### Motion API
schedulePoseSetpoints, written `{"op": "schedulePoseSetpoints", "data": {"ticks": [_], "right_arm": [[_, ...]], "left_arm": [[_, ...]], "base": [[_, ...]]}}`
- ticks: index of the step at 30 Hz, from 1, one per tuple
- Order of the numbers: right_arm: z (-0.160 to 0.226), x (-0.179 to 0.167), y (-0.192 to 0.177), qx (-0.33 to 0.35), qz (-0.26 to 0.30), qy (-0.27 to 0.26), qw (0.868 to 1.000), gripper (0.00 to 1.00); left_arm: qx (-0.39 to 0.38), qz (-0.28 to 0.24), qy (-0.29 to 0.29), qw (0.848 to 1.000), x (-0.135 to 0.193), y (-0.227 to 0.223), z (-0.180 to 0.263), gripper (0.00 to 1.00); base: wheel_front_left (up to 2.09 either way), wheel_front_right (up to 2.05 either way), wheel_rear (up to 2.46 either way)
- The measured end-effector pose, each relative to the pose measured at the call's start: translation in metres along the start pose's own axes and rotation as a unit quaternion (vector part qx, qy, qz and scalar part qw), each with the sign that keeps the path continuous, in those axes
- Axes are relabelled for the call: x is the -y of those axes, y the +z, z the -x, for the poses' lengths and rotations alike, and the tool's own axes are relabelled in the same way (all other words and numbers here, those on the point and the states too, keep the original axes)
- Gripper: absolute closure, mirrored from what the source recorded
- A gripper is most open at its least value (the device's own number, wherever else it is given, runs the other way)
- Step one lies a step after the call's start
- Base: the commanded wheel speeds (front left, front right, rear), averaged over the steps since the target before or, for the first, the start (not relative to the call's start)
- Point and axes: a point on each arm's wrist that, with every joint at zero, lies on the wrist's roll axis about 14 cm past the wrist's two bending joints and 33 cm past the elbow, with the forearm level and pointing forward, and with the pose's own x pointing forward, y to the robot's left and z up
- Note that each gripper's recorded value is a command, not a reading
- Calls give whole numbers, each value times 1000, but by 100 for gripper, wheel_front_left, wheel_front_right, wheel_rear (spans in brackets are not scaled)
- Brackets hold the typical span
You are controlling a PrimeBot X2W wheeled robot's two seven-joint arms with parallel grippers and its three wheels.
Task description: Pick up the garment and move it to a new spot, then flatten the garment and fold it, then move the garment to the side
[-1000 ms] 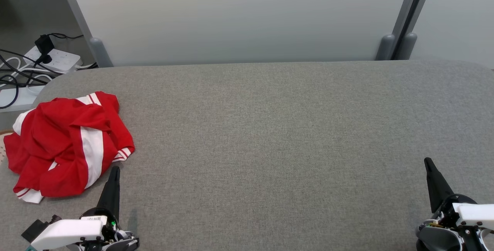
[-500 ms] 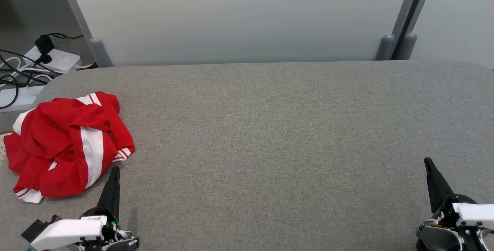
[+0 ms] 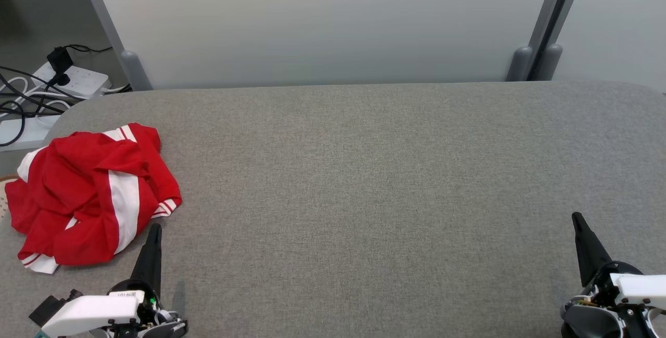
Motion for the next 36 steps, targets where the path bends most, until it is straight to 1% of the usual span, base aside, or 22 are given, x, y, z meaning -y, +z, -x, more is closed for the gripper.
{"op": "schedulePoseSetpoints", "data": {"ticks": [25, 26, 27, 28, 29, 33, 36], "right_arm": [[0, 0, 0, 0, 0, 0, 1000, 100], [0, 1, -1, -1, 0, -2, 1000, 0], [1, 5, -2, -1, -2, -8, 1000, 0], [3, 12, -4, -2, -4, -18, 1000, 100], [7, 19, -5, -3, -7, -29, 1000, 0], [21, 49, -10, -2, -18, -73, 997, 0], [21, 51, -10, -3, -18, -77, 997, 0]], "left_arm": [[0, 0, 0, 1000, 0, 0, 0, 100], [0, 0, 3, 1000, -2, 0, 1, 0], [0, 2, 11, 1000, -7, -1, 2, 0], [1, 4, 22, 1000, -15, -1, 5, 100], [1, 6, 34, 999, -23, -2, 9, 0], [2, 19, 84, 996, -57, -7, 26, 0], [3, 17, 87, 996, -58, -6, 26, 0]], "base": [[0, 0, 0], [0, 0, 0], [0, 0, 0], [0, 0, 0], [0, 0, 0], [0, 0, 0], [0, 0, 0]]}}
